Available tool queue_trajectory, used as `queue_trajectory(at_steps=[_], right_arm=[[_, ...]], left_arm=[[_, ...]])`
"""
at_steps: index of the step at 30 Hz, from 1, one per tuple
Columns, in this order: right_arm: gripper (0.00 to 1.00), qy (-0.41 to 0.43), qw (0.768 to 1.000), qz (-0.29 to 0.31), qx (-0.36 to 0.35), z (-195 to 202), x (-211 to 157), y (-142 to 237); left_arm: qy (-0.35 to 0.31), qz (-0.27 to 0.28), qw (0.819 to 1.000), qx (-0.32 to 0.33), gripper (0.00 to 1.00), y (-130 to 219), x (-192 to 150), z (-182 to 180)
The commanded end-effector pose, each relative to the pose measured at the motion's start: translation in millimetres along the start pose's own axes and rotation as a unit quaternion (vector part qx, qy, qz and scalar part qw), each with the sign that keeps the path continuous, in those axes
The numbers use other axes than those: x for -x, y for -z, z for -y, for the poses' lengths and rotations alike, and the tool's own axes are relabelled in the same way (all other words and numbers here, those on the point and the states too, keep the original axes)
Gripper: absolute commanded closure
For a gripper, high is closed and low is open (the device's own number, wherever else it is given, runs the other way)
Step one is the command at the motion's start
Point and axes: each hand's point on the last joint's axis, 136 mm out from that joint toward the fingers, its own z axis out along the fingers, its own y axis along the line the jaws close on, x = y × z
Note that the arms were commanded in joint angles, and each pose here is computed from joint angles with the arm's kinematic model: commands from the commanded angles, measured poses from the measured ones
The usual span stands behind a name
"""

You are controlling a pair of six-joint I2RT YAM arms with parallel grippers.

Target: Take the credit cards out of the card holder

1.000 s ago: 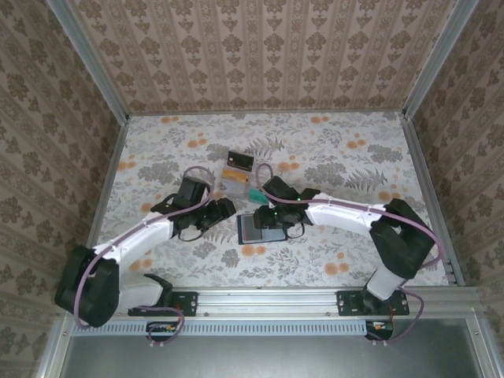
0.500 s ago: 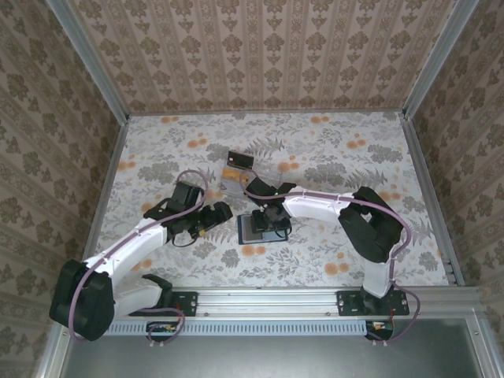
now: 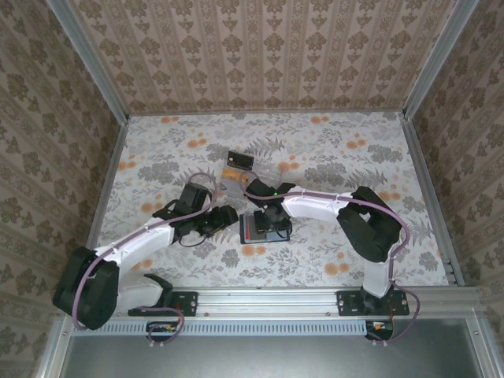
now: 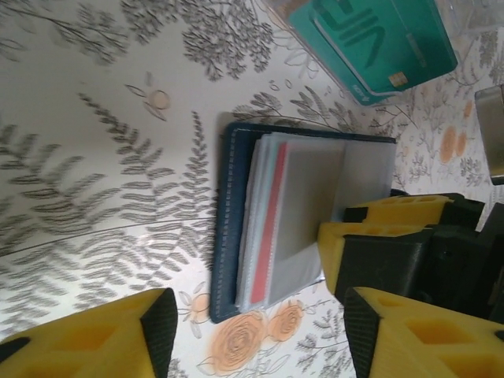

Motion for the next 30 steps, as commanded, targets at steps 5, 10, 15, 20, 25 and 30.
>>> queue_trajectory(at_steps=[5,10,15,20,25,30], right_arm=[[0.61,-0.005,0.999,-0.030,-0.030,20.2,-18.2,-18.6],[0.62,-0.012,0.999,-0.030,-0.025,22.7,-18.6,-19.3],[0.62,-0.016,0.999,-0.031,-0.020,23.6,-18.9,-19.8],[0.62,-0.021,0.999,-0.032,-0.012,22.9,-18.5,-20.7],[0.63,-0.024,0.999,-0.034,-0.009,23.4,-19.1,-21.7],[0.63,-0.026,0.999,-0.032,-0.007,23.7,-18.9,-22.1]], left_arm=[[-0.012,-0.022,0.999,-0.033,0.50,-23.1,-9.7,18.8],[-0.010,-0.034,0.999,-0.038,0.55,-34.1,-13.9,20.8],[-0.014,-0.030,0.999,-0.041,0.57,-39.3,-13.6,26.0],[-0.014,-0.036,0.999,-0.036,0.58,-44.3,-15.9,24.3],[-0.012,-0.036,0.999,-0.022,0.57,-47.7,-17.4,17.9],[-0.014,-0.037,0.999,-0.026,0.57,-49.7,-17.0,20.9]])
